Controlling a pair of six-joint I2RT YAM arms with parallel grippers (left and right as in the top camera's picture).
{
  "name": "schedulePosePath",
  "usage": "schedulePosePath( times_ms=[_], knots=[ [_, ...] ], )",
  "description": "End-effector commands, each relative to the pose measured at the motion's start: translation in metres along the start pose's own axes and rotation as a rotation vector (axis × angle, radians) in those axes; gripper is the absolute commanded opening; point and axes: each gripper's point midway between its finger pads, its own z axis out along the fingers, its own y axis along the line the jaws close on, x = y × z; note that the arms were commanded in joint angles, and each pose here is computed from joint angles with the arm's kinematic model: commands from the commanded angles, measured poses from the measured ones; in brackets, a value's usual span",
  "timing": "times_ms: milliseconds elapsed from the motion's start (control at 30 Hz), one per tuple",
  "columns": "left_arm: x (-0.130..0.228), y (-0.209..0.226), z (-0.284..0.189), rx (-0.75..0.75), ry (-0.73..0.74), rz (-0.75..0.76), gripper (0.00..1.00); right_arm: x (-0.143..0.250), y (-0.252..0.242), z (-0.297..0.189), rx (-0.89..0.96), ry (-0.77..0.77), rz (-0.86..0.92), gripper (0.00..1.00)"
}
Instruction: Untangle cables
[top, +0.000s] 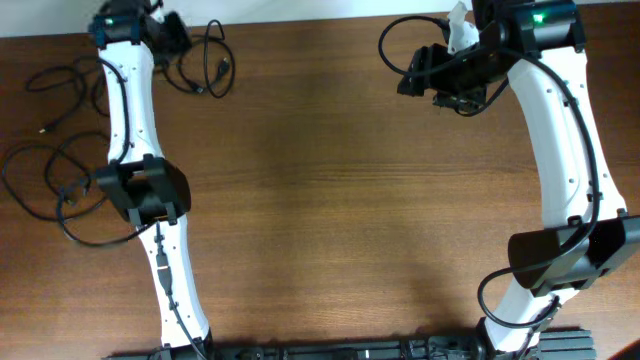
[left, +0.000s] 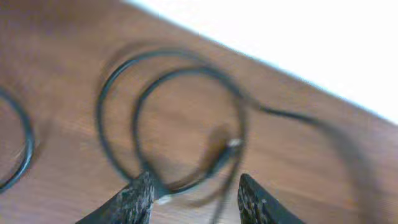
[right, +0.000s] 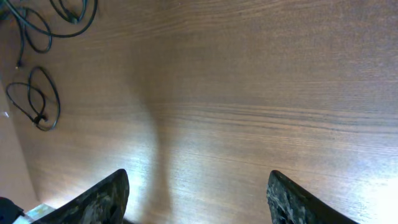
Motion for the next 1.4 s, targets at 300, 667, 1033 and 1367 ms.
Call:
schedulePosePath(
  times_ms=[300, 667, 1033, 1367],
  knots=[
    [0.026, -0.046, -0.008, 0.019, 0.049, 0.426, 0.54, 0.001, 0.000, -0.005, 0.023, -0.013, -0.010, 0.69],
    [0.117, 0.077, 0.050, -0.247, 0.364, -0.097, 0.00, 0.003, 0.000, -0.005, 0.026, -0.004, -0.006, 0.69],
    [0.065, 0.091, -0.006, -0.293, 0.259, -0.096, 0.99, 0.002, 0.000, -0.005, 0.024, -0.007, -0.008, 0.69],
    [0.004, 0.010, -0.046, 0.087, 0.074, -0.079, 0.51, 0.002, 0.000, -0.005, 0.024, -0.007, -0.007, 0.69]
  ],
)
